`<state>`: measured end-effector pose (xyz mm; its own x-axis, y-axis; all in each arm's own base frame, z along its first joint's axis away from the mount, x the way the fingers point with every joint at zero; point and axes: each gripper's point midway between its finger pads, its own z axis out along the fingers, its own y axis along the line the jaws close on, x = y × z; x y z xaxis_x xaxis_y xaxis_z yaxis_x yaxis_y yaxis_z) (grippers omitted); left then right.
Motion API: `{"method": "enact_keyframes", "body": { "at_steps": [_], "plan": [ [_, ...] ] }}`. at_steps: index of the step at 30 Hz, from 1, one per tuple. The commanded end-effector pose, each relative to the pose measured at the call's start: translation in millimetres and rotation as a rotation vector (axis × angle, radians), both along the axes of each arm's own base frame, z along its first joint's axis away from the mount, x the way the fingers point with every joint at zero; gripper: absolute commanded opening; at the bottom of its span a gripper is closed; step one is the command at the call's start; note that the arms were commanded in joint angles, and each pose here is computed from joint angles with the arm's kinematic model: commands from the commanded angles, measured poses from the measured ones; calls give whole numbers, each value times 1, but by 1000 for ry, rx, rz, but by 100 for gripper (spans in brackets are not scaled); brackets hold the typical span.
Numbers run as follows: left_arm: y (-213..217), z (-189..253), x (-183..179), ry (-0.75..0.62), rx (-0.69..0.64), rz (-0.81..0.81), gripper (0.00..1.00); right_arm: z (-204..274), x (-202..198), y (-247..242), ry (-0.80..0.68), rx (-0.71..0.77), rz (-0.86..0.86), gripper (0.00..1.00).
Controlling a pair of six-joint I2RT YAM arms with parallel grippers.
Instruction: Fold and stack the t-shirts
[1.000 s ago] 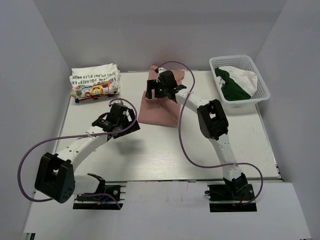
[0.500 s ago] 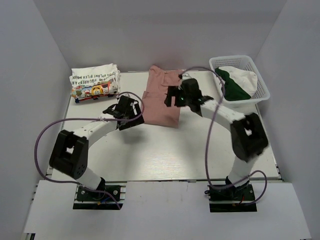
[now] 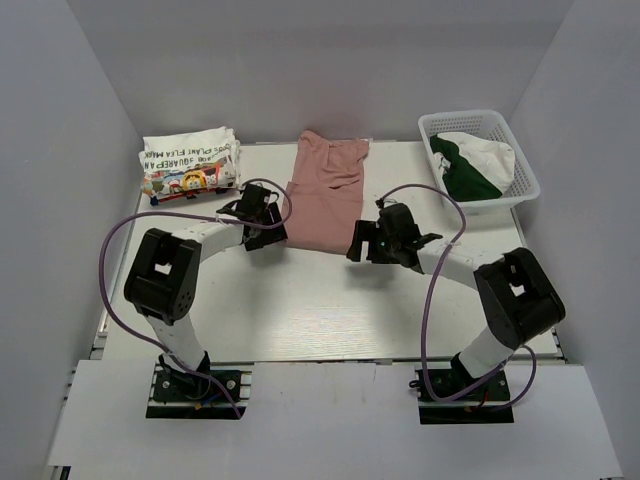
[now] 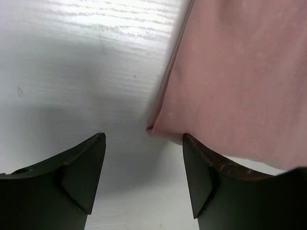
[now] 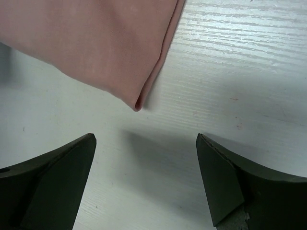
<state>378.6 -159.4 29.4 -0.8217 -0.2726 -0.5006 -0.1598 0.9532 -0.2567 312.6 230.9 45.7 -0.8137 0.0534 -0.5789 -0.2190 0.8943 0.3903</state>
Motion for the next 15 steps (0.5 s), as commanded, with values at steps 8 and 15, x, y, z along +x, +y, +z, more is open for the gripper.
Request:
{"method": "enact_keyframes", "body": {
  "at_steps": [8, 15],
  "plan": [
    [-11, -2, 22, -33, -74, -38, 60, -12, 22, 22, 40, 64, -35, 90],
    [-20, -24, 12, 15, -108, -95, 20, -27, 27, 30, 87, 92, -67, 60]
  ]
}}
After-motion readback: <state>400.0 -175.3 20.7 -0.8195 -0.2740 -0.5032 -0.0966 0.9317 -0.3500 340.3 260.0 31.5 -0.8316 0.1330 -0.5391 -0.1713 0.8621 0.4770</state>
